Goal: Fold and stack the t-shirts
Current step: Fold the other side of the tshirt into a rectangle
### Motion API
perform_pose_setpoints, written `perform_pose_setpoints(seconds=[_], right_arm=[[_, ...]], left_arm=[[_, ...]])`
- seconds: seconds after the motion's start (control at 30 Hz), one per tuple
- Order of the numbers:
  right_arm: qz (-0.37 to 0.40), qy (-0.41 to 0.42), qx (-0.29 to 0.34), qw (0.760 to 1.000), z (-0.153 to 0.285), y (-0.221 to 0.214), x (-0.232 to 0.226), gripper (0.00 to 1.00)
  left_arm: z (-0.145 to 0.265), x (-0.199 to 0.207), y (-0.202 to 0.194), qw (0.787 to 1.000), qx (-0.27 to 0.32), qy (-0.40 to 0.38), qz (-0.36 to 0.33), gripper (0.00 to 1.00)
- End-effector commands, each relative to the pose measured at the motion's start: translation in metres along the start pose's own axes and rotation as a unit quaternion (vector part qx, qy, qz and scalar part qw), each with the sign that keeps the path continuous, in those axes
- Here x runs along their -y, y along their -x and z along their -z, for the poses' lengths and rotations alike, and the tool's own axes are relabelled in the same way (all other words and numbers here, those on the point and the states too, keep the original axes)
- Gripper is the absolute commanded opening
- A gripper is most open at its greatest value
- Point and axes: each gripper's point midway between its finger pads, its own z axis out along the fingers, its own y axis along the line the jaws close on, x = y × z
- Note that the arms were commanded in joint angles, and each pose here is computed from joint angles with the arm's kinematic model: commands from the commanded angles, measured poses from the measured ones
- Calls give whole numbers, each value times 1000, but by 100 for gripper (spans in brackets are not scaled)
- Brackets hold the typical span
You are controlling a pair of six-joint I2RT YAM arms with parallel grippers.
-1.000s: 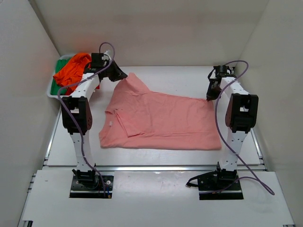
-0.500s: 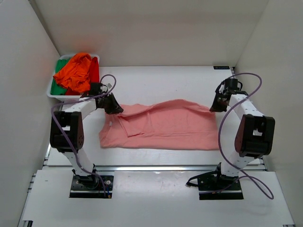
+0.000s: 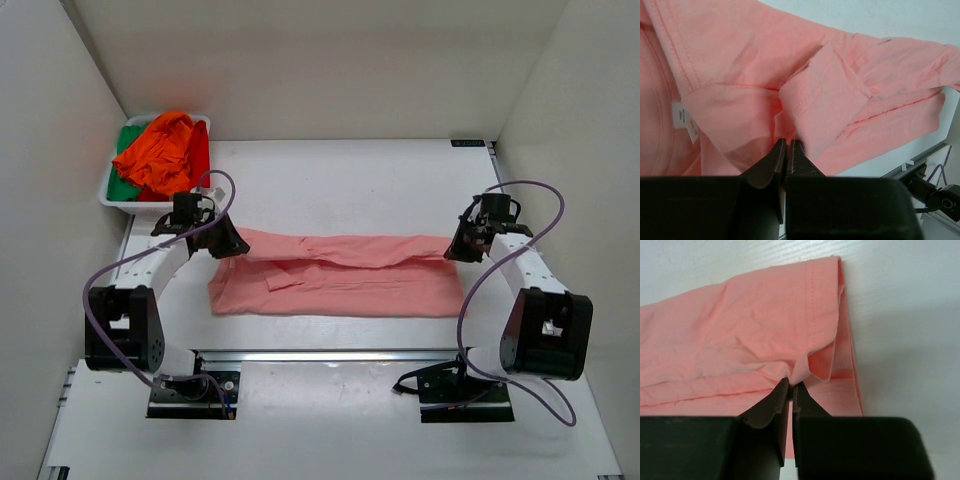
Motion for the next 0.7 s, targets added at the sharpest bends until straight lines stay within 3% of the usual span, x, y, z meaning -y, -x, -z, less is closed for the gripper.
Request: perform_pose_setpoints(seconds=[0.0, 0.23, 0.67], right_arm=[[-6, 8, 18, 1000, 7, -2, 0, 0], [-5, 0, 8, 1000, 5, -17, 10, 0], [-7, -25, -13, 1000, -8, -23, 30, 0]], left_arm=[[17, 5, -14, 1000, 9, -1, -16, 0], [26, -5, -41, 1000, 6, 17, -19, 0], [18, -37, -51, 997, 7, 74, 2, 0]])
